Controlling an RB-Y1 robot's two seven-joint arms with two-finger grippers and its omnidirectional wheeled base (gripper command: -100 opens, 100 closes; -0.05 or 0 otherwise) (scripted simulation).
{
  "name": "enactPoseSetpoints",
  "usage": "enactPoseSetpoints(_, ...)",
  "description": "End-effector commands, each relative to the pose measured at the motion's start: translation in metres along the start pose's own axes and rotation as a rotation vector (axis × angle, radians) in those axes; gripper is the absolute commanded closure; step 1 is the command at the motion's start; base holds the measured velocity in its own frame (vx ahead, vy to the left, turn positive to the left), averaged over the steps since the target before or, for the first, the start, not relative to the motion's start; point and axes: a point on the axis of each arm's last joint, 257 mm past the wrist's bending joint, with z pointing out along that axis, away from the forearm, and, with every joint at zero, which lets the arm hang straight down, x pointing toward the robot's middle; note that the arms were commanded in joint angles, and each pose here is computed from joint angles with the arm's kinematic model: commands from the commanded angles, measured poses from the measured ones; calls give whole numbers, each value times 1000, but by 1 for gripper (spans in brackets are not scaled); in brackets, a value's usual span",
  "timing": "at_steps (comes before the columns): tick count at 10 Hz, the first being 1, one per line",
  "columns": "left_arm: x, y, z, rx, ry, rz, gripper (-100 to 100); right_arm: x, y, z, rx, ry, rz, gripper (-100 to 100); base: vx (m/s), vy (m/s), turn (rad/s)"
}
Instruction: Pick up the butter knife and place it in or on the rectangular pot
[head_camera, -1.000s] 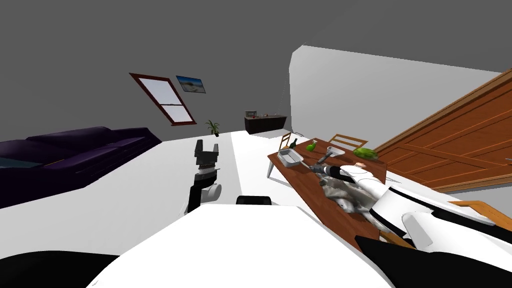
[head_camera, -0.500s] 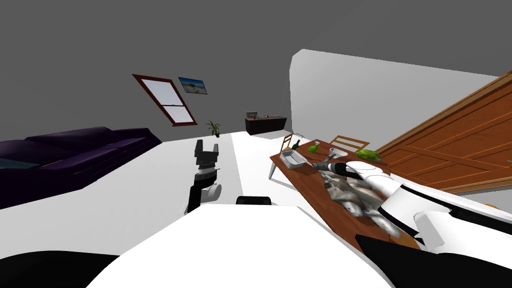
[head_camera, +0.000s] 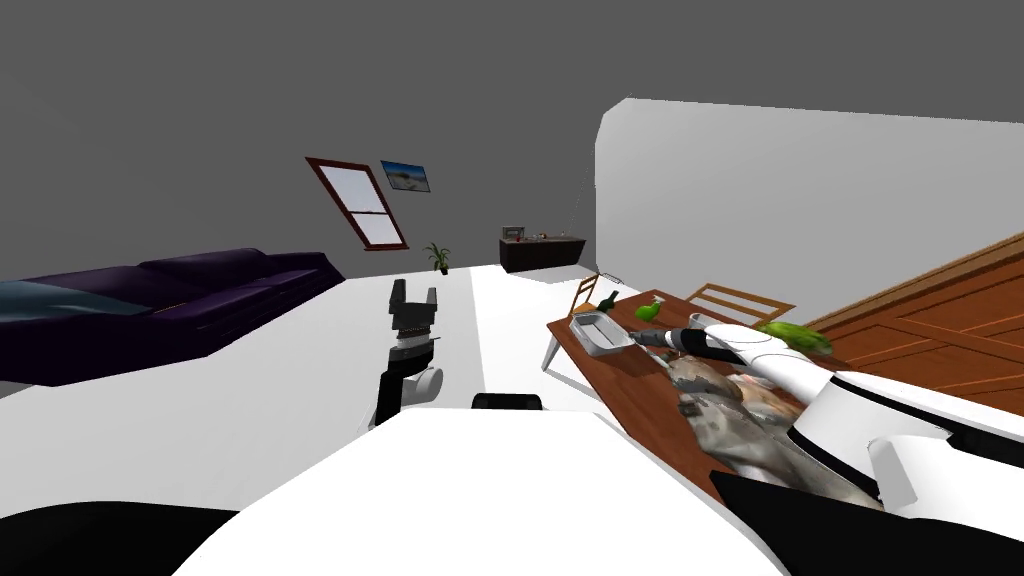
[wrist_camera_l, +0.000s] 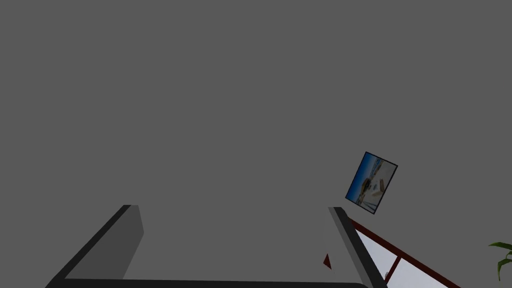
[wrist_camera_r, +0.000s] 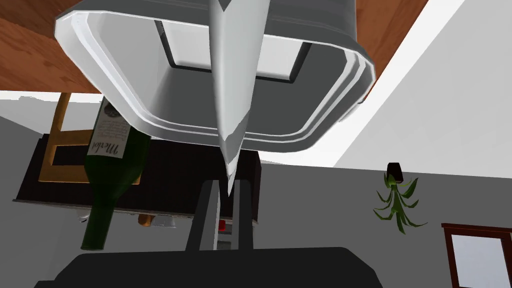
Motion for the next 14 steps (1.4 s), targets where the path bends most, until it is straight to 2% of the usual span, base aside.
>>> enactPoseSetpoints(1, 0, 0, 0, 0, 0, 0, 0, 10, 4, -6, -27, 24, 13, 100, 169, -49, 176)
enactPoseSetpoints(5, 0, 0, 0, 0, 0, 0, 0, 37, 17, -18, -91, 86, 46, 100, 155, -60, 165)
enactPoseSetpoints(6, 0, 0, 0, 0, 0, 0, 0, 35, 14, -16, -77, 74, 39, 100, 72, -47, 53)
enactPoseSetpoints(7, 0, 0, 0, 0, 0, 0, 0, 34, 15, -16, -82, 73, 41, -100, 15, -8, 2)
enactPoseSetpoints(11, 0, 0, 0, 0, 0, 0, 0, 34, 15, -16, -82, 73, 41, -100, 2, -1, 1)
enactPoseSetpoints(12, 0, 0, 0, 0, 0, 0, 0, 34, 15, -16, -82, 73, 41, 0, 0, 0, 0)
enactPoseSetpoints(13, 0, 0, 0, 0, 0, 0, 0, 22, 10, -29, -85, 68, 35, -100, 0, 14, -33)
enactPoseSetpoints(14, 0, 0, 0, 0, 0, 0, 0, 18, 8, -33, -86, 67, 34, -100, -3, 23, -31)
